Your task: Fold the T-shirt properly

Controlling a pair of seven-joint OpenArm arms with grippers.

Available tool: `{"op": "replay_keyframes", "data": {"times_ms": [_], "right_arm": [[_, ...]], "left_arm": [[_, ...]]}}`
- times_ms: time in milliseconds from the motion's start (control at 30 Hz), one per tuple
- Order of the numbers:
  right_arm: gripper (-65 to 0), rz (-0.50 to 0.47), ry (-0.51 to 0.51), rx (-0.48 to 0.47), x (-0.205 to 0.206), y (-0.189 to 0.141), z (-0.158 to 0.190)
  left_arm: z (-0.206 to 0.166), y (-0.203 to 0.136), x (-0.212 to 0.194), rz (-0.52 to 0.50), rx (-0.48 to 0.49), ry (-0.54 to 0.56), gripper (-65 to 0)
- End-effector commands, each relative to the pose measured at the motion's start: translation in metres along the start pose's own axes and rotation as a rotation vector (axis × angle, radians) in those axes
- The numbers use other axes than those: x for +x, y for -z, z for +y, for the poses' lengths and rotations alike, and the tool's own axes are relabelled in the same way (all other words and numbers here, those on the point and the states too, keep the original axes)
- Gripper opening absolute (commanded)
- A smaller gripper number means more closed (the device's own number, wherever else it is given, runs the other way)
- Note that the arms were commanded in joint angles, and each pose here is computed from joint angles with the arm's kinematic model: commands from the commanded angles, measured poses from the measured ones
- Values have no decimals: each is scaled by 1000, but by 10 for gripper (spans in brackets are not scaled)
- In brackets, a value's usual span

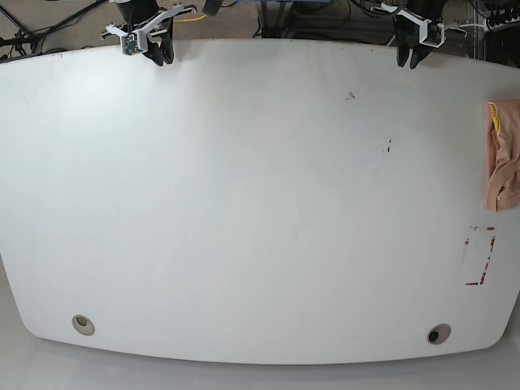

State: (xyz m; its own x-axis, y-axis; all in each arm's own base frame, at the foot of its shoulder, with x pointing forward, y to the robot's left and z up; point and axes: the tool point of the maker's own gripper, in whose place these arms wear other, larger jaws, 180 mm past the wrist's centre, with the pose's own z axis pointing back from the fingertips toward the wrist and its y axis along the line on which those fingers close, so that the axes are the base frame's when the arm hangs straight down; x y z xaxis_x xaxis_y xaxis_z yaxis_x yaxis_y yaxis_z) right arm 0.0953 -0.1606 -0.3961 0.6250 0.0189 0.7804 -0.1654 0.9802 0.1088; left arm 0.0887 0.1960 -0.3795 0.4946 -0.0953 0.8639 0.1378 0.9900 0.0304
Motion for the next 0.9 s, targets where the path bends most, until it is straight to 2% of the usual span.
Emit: {"op": "replay_keyframes", "data": {"times_ms": [0,167,367,633,767,867], "right_arm": [[-563,18,36,7,-15,-28,0],[-563,103,111,66,-59,-53,26],[-563,310,177,74,-139,-75,44],[-563,462,196,47,-221,-53,48],[-563,534,215,21,-252,-38,41],[-563,550,225,0,-261,-25,33]], "left_arm": [[-3,-19,-9,29,-4,-31,-546],[-2,-46,-50,156,7,-72,-546],[-4,-80,-126,360,34,-138,-546],[-20,-63,-205,510,11,-198,-546],[-24,-51,-237,590,-10,-200,-546],[-23,-39,-253,629,-2,-211,-546]]}}
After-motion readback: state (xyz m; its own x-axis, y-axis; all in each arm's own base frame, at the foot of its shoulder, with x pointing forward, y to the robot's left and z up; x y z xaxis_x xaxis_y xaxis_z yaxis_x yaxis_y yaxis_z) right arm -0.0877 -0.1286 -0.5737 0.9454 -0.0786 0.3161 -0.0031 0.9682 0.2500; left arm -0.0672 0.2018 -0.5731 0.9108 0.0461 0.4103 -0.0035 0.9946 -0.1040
